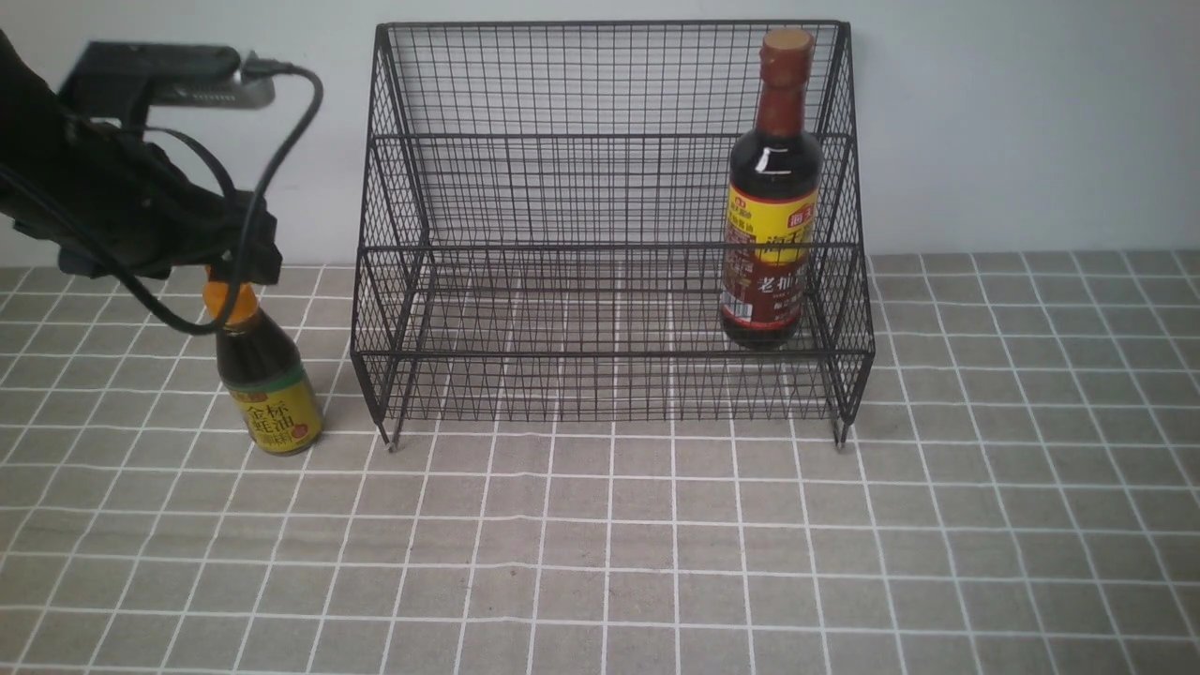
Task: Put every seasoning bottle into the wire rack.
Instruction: Use the left arm to grab the condiment bottle closest to it
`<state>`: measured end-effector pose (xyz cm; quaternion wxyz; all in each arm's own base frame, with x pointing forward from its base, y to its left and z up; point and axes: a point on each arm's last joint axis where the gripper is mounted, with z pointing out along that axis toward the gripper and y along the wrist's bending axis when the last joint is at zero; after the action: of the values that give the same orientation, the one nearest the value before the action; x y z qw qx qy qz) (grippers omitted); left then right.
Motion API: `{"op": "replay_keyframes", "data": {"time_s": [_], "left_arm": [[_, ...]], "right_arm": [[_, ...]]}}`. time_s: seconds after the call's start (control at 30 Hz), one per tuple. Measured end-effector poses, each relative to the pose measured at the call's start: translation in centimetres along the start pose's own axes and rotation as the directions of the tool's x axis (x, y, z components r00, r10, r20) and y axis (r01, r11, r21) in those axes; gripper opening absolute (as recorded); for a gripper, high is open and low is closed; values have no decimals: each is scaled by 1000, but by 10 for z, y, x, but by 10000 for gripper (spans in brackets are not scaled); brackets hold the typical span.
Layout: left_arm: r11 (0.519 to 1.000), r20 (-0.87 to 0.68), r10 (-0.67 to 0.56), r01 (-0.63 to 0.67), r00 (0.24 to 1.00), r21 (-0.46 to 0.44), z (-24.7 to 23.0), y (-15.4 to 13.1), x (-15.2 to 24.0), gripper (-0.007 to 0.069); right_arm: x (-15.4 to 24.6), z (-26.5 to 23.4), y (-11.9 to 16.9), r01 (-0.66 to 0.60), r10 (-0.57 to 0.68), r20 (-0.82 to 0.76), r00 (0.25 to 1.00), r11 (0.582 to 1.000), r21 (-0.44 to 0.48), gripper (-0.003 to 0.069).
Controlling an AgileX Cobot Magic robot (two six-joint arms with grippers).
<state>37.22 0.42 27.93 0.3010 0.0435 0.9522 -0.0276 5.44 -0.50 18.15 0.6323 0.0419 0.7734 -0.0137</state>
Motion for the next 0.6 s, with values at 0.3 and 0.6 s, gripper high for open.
{"op": "replay_keyframes", "data": {"time_s": [0.3, 0.6], "left_arm": [[1000, -62, 14, -15, 998, -15, 32, 5, 7, 424], [998, -110, 48, -51, 993, -27, 19, 5, 6, 306]], "right_arm": [[0, 0, 0, 0, 0, 0, 1000, 1000, 0, -13], [0, 0, 0, 3, -3, 0, 1000, 1000, 0, -13]]}}
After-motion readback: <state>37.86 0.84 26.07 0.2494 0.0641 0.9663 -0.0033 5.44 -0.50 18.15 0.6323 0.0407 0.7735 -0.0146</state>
